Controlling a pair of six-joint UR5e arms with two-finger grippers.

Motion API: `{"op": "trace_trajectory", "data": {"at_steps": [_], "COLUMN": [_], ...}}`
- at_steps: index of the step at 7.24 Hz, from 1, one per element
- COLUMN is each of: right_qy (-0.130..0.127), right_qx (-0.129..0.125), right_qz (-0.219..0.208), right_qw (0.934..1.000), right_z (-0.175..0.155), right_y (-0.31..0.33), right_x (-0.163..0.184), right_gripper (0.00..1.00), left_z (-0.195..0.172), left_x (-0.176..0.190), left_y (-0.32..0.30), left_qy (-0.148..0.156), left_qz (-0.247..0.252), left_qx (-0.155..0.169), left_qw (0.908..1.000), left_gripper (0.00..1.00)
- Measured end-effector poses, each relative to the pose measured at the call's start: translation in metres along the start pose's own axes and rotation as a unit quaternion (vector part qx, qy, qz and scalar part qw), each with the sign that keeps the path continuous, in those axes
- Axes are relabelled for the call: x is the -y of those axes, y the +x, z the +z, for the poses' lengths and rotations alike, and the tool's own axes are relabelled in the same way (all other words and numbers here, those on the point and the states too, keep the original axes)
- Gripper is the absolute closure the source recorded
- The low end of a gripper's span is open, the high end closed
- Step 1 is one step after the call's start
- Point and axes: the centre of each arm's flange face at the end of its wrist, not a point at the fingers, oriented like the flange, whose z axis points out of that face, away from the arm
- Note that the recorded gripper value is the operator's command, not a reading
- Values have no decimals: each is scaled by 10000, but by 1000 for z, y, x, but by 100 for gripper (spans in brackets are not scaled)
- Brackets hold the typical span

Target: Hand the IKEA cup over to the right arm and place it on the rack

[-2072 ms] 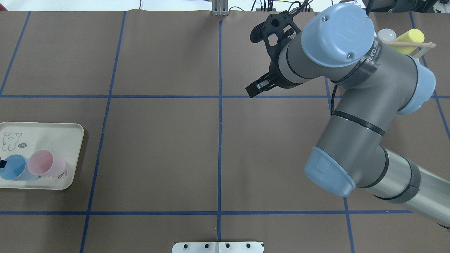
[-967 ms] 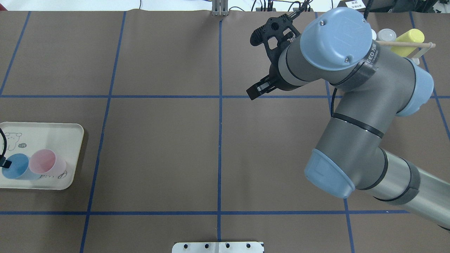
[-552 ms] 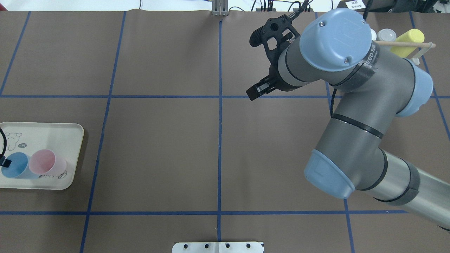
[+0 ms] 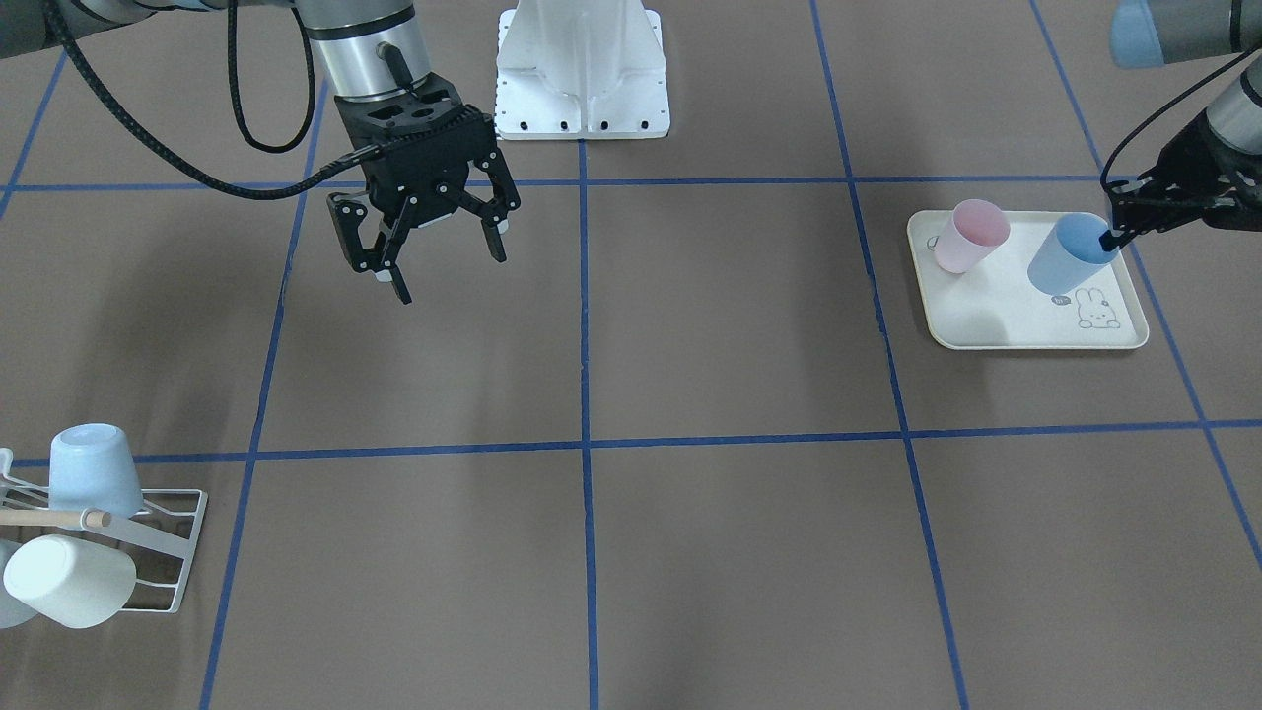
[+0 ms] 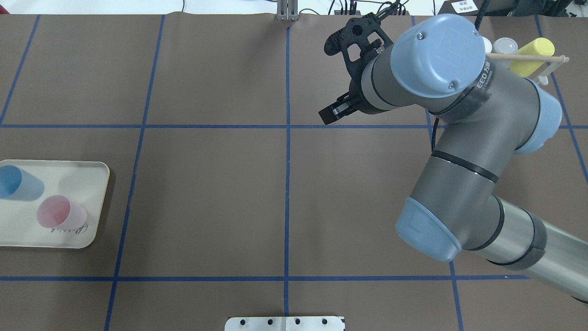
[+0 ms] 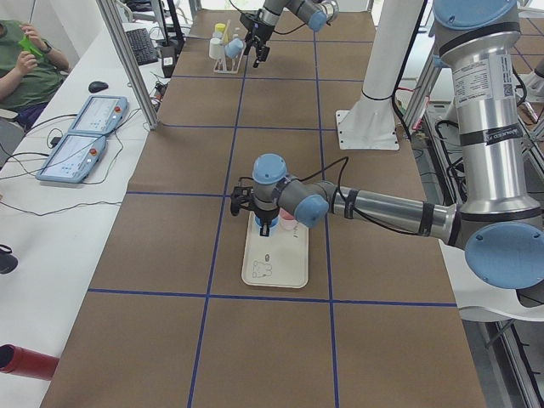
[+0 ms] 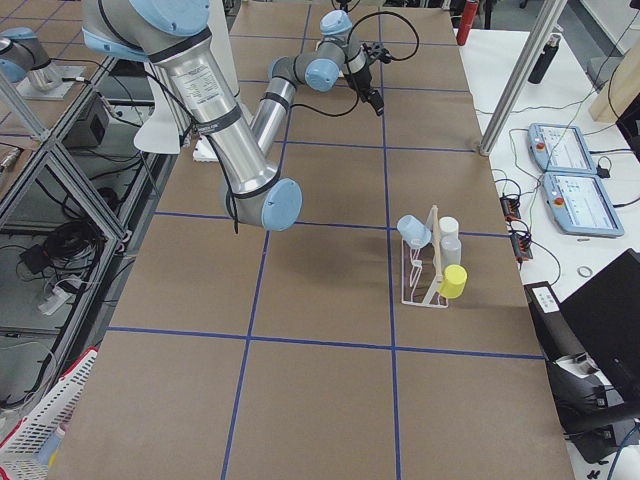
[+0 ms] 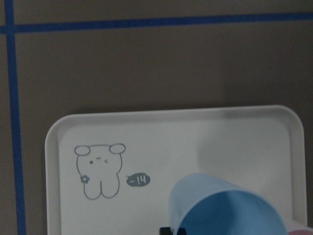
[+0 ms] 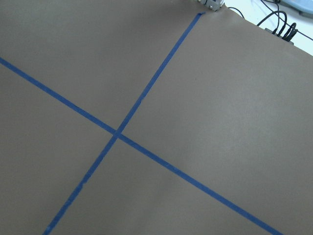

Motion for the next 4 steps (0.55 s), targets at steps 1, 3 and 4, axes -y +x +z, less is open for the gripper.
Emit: {"op": "trace_trajectory", "data": {"at_steps": [1, 3, 4], "right_qy": [282, 581, 747], "right_qx": [123, 222, 155], "right_qz": [-18, -44, -63], "right_qw": [9995, 9981, 9971], "right_z": [7, 8, 7], "right_y": [-5, -17, -23], "right_x": [2, 14, 18], "right_gripper": [1, 1, 1], "left_z": [-20, -55, -72], "left_x": [25, 59, 71], "left_y": [29, 94, 126], "left_qy": [11, -108, -215], "left_qz": [-297, -1031, -1330], "left_qx": [-179, -870, -1188], "left_qw": [9994, 9908, 9837], "left_gripper": [100, 100, 100]}}
